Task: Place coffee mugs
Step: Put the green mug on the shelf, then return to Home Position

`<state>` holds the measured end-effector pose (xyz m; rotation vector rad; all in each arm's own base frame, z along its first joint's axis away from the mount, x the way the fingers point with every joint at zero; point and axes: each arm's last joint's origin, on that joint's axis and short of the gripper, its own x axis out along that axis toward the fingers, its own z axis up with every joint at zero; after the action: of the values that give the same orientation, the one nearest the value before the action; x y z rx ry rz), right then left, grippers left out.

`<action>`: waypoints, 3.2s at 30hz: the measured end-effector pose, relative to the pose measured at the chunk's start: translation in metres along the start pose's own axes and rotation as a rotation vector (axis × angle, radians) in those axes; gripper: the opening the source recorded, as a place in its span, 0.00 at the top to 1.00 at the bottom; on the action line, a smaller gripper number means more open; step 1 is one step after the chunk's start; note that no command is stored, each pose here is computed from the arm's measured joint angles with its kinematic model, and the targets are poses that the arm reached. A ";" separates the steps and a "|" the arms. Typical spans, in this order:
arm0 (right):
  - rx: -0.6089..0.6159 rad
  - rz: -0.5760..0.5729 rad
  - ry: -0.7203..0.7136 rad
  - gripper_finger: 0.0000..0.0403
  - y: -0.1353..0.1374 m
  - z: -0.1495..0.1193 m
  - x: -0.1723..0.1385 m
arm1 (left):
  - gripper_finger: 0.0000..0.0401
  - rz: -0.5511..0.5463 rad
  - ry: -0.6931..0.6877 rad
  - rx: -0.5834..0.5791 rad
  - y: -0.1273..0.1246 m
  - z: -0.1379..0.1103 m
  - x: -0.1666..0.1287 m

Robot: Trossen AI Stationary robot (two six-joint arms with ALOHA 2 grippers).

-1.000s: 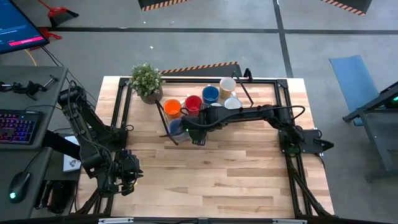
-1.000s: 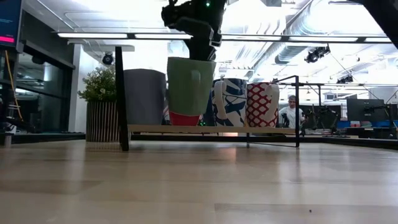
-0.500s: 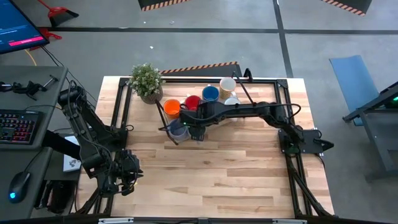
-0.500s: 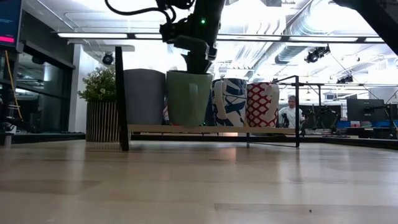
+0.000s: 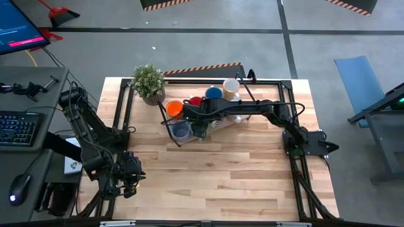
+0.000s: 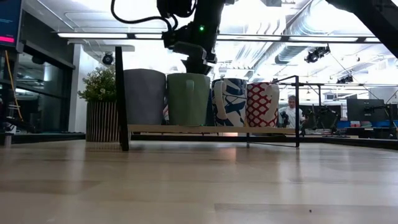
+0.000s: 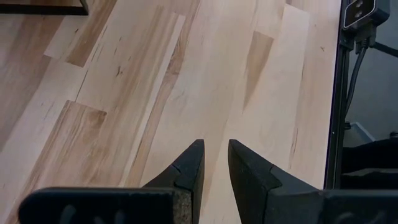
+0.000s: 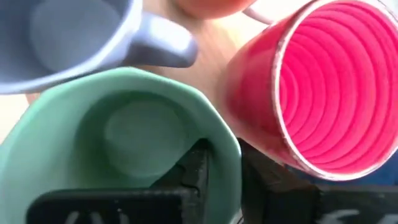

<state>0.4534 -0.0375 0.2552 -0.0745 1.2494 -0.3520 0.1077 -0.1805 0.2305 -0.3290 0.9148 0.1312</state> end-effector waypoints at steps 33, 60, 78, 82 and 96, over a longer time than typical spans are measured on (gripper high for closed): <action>-0.114 0.144 -0.241 0.79 0.033 -0.034 -0.140 | 0.85 -0.004 -0.005 -0.002 -0.001 0.000 0.000; 0.167 0.559 -0.931 0.79 0.060 -0.245 -0.114 | 0.85 -0.007 -0.004 -0.003 -0.001 0.000 0.000; 0.079 0.611 -1.239 0.79 0.021 -0.353 -0.048 | 0.85 -0.007 -0.004 -0.003 -0.001 0.000 0.000; 0.052 0.588 -1.220 0.79 0.017 -0.360 -0.047 | 0.85 -0.006 -0.004 -0.003 -0.001 0.000 0.000; 0.043 0.524 -1.278 0.79 -0.008 -0.370 -0.034 | 0.85 -0.007 -0.004 -0.003 -0.001 0.000 0.000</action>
<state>0.0958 0.0153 0.1695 0.0662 -0.0318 0.1498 0.1081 -0.1812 0.2310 -0.3343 0.9091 0.1265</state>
